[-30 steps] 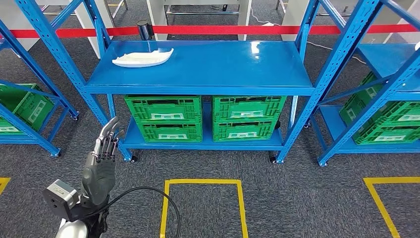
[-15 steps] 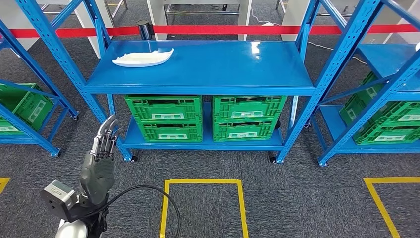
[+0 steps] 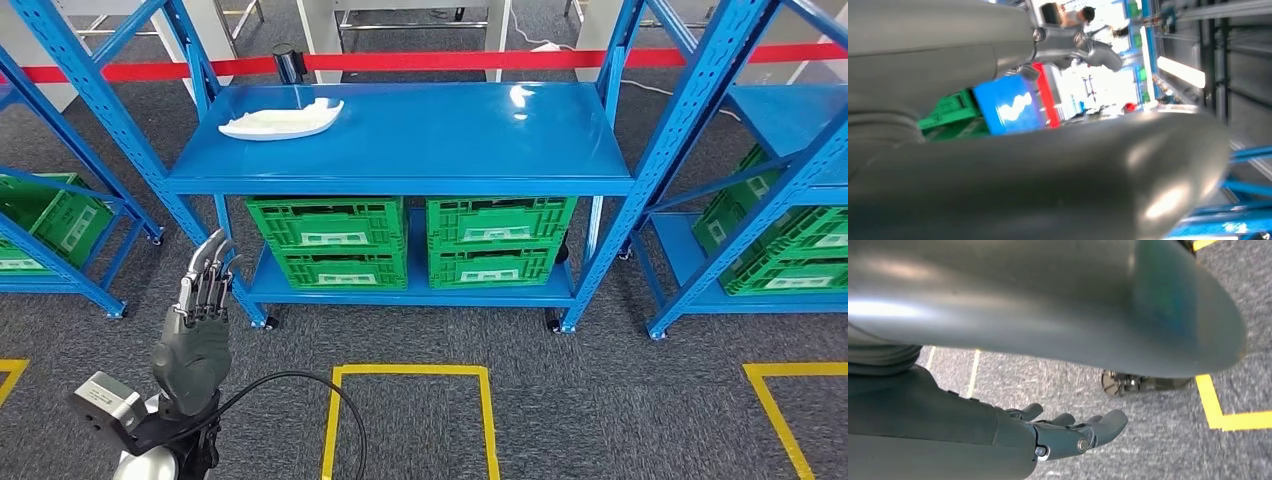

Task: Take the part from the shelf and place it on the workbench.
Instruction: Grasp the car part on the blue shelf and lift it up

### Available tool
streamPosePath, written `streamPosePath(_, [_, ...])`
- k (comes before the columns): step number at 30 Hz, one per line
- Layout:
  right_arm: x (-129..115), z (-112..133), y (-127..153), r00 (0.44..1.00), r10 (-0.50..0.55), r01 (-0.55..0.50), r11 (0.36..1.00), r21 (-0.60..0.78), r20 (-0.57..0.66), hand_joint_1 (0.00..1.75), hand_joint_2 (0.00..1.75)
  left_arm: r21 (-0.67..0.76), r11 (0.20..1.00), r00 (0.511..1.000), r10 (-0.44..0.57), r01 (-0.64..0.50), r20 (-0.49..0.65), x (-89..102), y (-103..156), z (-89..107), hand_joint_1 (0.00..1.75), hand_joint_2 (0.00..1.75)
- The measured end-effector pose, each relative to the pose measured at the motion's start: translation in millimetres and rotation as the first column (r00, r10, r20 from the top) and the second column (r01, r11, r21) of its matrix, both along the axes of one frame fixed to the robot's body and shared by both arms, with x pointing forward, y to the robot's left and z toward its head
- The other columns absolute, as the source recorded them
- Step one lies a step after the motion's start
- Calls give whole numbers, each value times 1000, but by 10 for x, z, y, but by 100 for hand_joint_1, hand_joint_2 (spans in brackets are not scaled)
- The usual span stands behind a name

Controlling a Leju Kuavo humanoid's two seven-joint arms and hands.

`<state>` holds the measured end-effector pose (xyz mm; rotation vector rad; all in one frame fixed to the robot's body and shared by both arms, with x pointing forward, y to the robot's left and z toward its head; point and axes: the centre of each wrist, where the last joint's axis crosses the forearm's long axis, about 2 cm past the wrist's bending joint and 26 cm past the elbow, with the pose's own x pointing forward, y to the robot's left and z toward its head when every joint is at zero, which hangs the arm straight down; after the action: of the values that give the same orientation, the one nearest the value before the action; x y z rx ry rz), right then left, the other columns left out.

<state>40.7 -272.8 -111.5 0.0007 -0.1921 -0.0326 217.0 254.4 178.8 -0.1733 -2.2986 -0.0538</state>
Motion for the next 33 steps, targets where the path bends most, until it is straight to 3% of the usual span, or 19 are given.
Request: streamPosePath(33, [2, 0, -18, 1000, -6, 6, 1000, -3, 14, 0, 0, -4, 1000, 1000, 9, -9, 28, 78, -7, 33, 0, 0])
